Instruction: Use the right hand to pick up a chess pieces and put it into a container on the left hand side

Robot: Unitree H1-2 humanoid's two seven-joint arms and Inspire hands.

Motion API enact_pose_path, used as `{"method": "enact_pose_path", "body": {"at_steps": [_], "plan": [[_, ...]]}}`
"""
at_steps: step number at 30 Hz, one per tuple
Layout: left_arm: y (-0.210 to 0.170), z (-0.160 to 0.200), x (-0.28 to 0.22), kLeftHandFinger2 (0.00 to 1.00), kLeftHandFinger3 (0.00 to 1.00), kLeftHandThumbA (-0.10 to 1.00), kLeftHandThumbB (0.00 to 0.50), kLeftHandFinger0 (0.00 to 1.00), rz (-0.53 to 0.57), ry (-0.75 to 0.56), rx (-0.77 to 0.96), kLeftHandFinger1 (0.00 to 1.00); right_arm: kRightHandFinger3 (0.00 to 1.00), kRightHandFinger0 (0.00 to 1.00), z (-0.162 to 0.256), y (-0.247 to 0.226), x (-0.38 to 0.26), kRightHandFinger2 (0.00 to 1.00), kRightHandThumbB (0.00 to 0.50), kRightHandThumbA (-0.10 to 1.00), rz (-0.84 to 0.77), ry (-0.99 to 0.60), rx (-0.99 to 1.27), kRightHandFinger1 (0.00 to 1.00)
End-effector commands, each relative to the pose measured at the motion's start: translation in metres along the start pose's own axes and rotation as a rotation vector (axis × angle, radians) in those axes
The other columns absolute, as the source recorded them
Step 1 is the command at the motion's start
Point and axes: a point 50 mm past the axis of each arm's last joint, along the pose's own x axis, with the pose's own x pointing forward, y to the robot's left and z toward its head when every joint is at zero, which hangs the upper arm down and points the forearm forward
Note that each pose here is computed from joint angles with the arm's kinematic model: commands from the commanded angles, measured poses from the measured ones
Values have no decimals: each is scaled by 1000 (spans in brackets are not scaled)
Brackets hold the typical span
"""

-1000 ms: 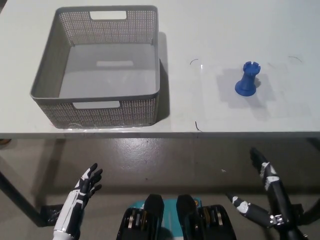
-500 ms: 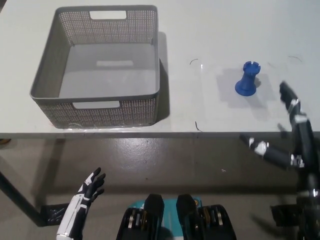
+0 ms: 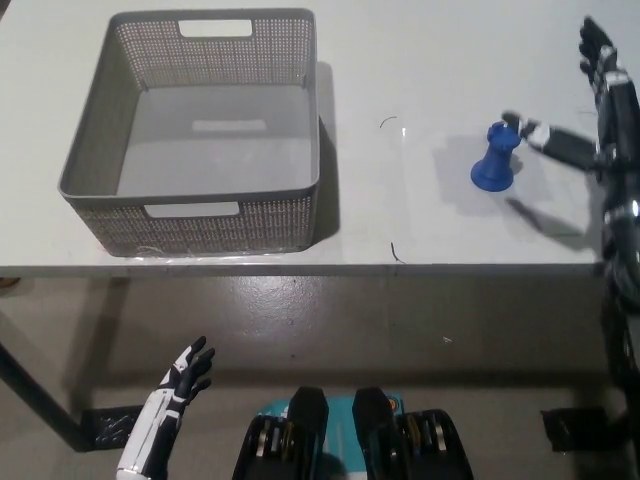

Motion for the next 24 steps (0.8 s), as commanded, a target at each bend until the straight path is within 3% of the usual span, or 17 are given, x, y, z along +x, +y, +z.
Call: {"method": "enact_pose_path", "body": {"at_steps": [1,7,12,24], "plan": [[0,8,0,1000,1000,1000,68,1000,7,-60,13,1000,1000,1000,25,-11,46,1000,253,917,-34,-11,9,1000],[-1,9,2,1000,1000,1000,84,1000,0,-61,11,1000,1000,1000,27,-11,85,1000,274,917,-17,38,-54,1000],[-1,7,4,1000,1000,1000,91,1000,-3,-64,11,1000,1000,1000,24,4,96,1000,262,863,11,72,-63,1000],[-3,9,2,1000,1000,1000,101,1000,4,-44,14,1000,1000,1000,-2,33,95,1000,343,908,69,185,-80,1000]]}}
